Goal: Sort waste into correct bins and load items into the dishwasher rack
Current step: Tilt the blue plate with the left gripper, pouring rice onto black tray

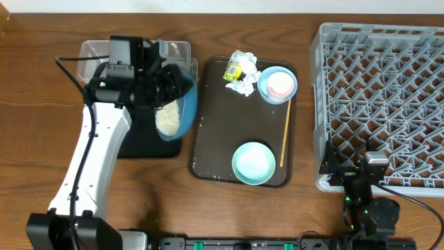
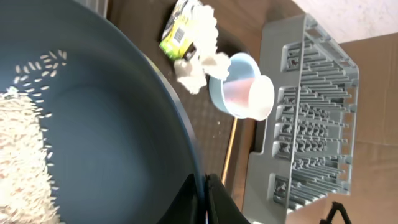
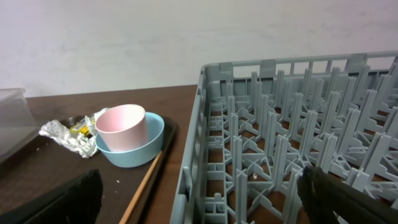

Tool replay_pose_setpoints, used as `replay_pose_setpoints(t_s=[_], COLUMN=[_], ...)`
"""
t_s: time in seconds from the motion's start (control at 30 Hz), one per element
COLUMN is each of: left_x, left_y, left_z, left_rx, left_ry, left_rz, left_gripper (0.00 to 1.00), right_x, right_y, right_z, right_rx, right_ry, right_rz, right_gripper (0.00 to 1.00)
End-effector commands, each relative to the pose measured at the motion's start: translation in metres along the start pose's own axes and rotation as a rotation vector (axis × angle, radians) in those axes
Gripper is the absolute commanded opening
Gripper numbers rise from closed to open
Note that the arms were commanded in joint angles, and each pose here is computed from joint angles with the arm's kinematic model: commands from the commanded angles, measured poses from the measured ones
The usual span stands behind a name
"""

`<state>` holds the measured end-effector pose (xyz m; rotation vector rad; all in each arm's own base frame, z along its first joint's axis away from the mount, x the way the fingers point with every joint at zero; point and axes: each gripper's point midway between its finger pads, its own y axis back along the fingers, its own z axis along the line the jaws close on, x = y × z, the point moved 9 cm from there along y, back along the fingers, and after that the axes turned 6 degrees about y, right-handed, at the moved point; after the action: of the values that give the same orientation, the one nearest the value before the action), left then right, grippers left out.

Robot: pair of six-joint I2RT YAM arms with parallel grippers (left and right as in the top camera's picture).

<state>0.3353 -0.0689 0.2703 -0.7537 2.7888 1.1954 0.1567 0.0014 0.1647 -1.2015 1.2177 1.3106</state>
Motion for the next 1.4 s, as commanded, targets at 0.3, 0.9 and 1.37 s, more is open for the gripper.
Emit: replay_pose_setpoints(t_s=[0.3,0.9,1.37], left_x=[-0.011,-0.019,-0.027], left_y=[0.013,0.038,0.062], left_z=[0.017,0.029,0.055], left_rx=[0.156,0.330,0.347], left_ry=[0.013,0.056,0.126], left_rz=[0.015,0.053,0.010], left_gripper=[0.06,0.06,0.06], right_x=[0.000,0.000,0.000], right_y=[0.000,0.000,0.000], right_z=[-0.002,-0.002,-0.002], right_rx=[0.006,0.006,0.006], right_ry=[0.013,0.013,0.013], right_rz=[-0.001,-0.001,-0.001], right_gripper=[0.99,0.99,0.99])
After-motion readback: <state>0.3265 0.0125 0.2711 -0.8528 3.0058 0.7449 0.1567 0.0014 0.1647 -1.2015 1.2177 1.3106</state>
